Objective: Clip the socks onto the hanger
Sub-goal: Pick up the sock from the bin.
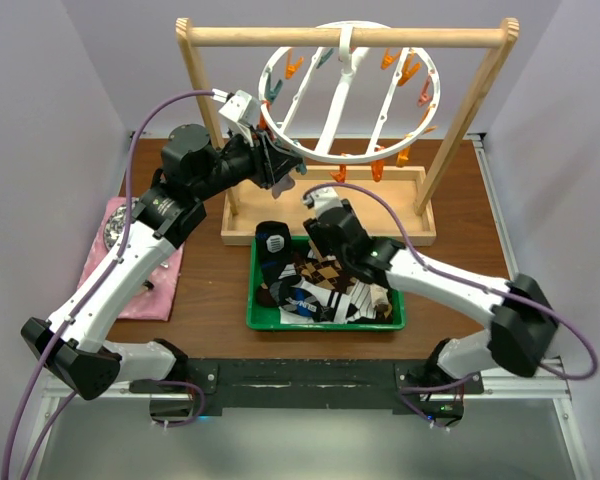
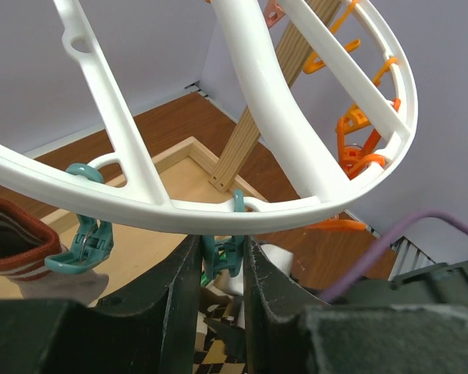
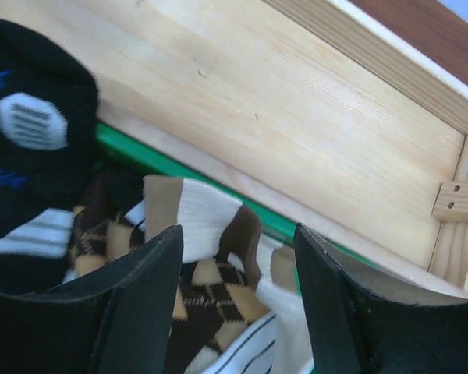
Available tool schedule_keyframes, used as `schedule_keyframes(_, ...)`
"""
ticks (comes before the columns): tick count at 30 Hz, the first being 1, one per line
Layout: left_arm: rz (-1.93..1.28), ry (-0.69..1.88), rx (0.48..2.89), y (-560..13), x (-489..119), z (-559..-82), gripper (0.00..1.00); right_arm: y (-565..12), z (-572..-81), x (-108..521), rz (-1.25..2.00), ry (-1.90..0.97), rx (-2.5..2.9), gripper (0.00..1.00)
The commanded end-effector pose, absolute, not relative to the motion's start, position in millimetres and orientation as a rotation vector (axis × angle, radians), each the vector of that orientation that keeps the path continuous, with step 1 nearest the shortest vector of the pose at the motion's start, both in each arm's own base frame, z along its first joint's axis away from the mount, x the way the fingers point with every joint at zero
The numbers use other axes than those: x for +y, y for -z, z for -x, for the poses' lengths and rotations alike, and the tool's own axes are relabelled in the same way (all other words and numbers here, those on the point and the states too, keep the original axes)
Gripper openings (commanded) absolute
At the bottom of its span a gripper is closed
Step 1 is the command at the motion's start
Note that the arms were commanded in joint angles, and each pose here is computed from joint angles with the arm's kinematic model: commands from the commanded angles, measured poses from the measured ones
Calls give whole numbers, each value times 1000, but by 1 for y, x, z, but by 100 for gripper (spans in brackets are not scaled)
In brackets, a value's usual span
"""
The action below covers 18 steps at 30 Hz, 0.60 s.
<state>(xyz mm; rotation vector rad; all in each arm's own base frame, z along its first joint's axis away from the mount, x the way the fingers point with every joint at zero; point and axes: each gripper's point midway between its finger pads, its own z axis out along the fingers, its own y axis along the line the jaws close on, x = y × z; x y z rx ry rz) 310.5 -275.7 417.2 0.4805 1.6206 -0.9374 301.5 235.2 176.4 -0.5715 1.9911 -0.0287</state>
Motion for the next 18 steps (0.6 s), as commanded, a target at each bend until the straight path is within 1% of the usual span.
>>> schedule_keyframes(1, -496, 963, 1595, -426, -277, -303, 0, -173, -343, 261, 640, 65, 1945, 61)
schedule_keyframes(4, -498, 963, 1594, -425, -277, -302, 0, -155, -358, 281, 711, -9, 1952, 60)
schedule_keyframes(6, -499, 959, 1596, -425, -276, -302, 0, -147, -361, 292, 774, -92, 1957, 57)
schedule_keyframes(8, -500, 956, 1592, -426, -275, -302, 0, -144, -368, 288, 788, -128, 1964, 55)
schedule_keyframes(9, -503, 956, 1586, -427, -275, -301, 0, -144, -365, 291, 815, -190, 1961, 52)
schedule_keyframes(10, -503, 956, 1588, -427, -275, -301, 0, -143, -363, 292, 830, -225, 1963, 51)
schedule_keyframes(18, -507, 960, 1584, -427, -276, -301, 0, -126, -362, 281, 872, -278, 2019, 49)
